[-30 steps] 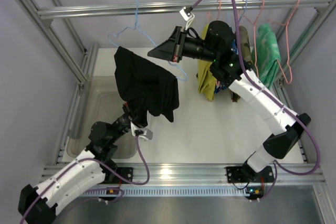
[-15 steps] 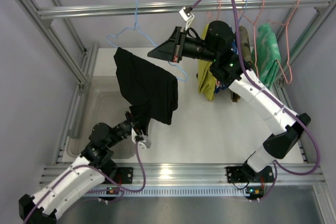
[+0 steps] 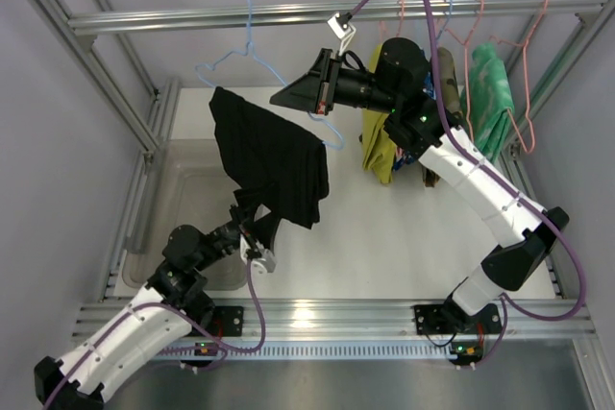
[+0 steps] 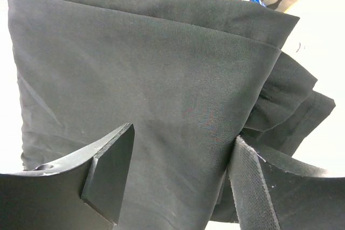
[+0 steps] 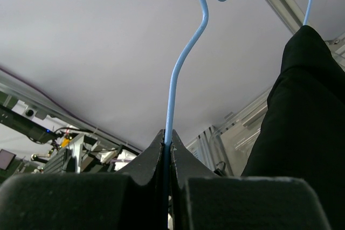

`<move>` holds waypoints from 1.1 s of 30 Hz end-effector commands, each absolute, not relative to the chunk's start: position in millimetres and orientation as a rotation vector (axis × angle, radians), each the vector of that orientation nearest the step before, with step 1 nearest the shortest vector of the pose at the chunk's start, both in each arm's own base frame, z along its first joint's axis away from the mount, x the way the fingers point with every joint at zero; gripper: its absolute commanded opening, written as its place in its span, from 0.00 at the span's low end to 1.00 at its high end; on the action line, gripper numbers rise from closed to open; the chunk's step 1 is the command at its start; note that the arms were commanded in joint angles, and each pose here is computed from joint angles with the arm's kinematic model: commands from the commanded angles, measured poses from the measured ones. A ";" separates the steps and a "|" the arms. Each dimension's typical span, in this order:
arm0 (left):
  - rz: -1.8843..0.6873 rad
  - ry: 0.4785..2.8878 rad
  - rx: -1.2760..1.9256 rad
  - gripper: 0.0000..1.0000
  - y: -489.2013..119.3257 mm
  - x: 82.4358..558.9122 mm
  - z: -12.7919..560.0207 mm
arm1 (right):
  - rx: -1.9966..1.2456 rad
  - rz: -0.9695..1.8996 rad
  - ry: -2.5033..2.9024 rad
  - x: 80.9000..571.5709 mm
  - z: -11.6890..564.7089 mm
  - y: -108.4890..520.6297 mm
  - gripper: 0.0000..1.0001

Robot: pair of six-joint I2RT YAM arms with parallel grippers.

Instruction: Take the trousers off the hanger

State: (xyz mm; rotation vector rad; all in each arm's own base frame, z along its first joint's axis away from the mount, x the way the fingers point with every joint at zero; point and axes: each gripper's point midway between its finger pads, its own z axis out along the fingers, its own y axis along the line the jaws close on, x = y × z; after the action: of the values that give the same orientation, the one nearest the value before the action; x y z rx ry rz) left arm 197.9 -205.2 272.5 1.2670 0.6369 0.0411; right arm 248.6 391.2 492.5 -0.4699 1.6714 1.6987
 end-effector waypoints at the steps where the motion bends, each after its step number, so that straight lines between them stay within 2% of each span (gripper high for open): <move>1: 0.019 0.575 1.284 0.72 -208.8 186.5 279.5 | -0.515 1.705 1.473 236.6 541.9 374.5 0.00; 10: -0.006 0.594 1.300 0.74 -212.9 188.6 276.3 | -0.515 1.702 1.475 236.3 540.9 373.9 0.00; 11: -0.023 0.586 1.315 0.84 -214.7 185.3 275.8 | -0.514 1.703 1.474 236.1 541.6 373.7 0.00; 12: -0.027 0.583 1.330 0.89 -215.3 183.8 273.2 | -0.514 1.704 1.473 236.4 541.6 374.1 0.00; 14: -0.039 0.574 1.362 0.97 -217.3 180.4 264.6 | -0.513 1.705 1.467 235.7 543.8 372.7 0.00; 16: -0.037 0.568 1.354 0.99 -217.3 180.4 264.5 | -0.510 1.705 1.467 235.9 543.9 372.6 0.00; 24: 0.053 0.507 1.220 0.99 -213.6 192.8 291.8 | -0.494 1.715 1.485 235.6 540.6 372.9 0.00; 33: 0.083 0.462 1.200 0.99 -220.9 200.7 290.2 | -0.458 1.736 1.509 239.4 539.3 375.9 0.00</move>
State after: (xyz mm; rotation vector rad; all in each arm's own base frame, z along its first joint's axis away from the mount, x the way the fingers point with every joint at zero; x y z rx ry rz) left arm 207.8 -220.9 264.1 1.2696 0.5744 0.0479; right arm 248.1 391.2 493.5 -0.4484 1.6835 1.7168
